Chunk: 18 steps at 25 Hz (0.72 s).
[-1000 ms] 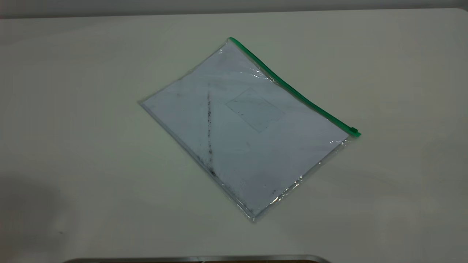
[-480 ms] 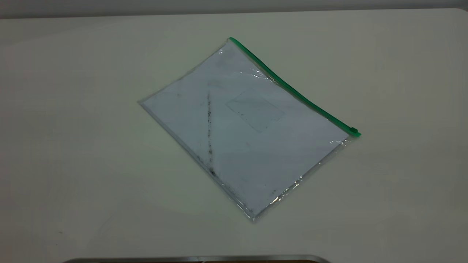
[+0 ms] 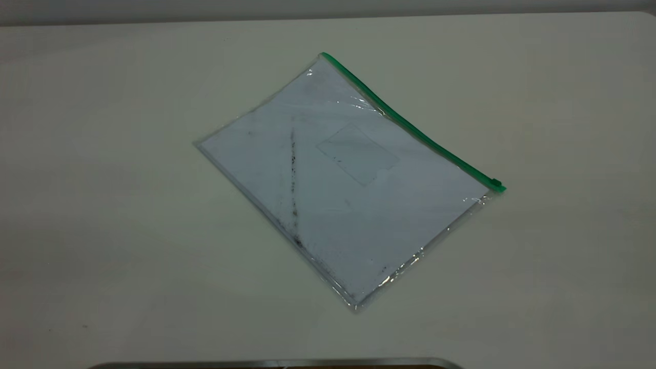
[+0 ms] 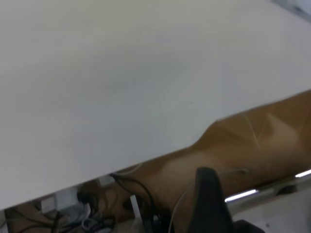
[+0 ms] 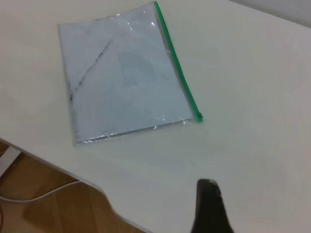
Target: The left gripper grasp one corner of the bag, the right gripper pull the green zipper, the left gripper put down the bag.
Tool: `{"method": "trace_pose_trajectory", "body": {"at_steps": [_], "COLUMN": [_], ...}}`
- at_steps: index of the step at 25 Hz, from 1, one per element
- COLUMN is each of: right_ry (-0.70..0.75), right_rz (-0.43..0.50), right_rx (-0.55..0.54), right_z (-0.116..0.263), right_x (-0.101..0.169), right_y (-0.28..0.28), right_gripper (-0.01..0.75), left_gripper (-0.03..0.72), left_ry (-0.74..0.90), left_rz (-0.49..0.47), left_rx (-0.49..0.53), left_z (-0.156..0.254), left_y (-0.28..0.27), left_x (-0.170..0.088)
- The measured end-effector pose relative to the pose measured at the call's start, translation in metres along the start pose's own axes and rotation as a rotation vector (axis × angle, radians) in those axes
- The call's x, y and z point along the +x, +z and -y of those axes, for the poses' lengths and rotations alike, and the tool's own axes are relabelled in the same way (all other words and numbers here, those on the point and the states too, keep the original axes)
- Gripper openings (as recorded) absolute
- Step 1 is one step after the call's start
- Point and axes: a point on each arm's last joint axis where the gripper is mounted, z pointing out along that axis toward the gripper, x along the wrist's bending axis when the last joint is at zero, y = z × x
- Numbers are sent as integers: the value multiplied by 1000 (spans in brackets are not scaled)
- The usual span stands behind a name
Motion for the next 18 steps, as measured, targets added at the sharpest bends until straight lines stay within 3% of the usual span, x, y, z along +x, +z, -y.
{"method": "trace_pose_trajectory", "body": {"at_steps": [18], "right_ry": [2], "right_rz": [0], "right_rx": [0], "right_z": [0], "right_x": [0], "right_y": [0], "right_gripper": [539], "left_gripper": [590], "left_ry": [-12], "left_rz": [2], "left_rx": [-18], "left_z": [4], "left_y": [6], "left_x": [0]}}
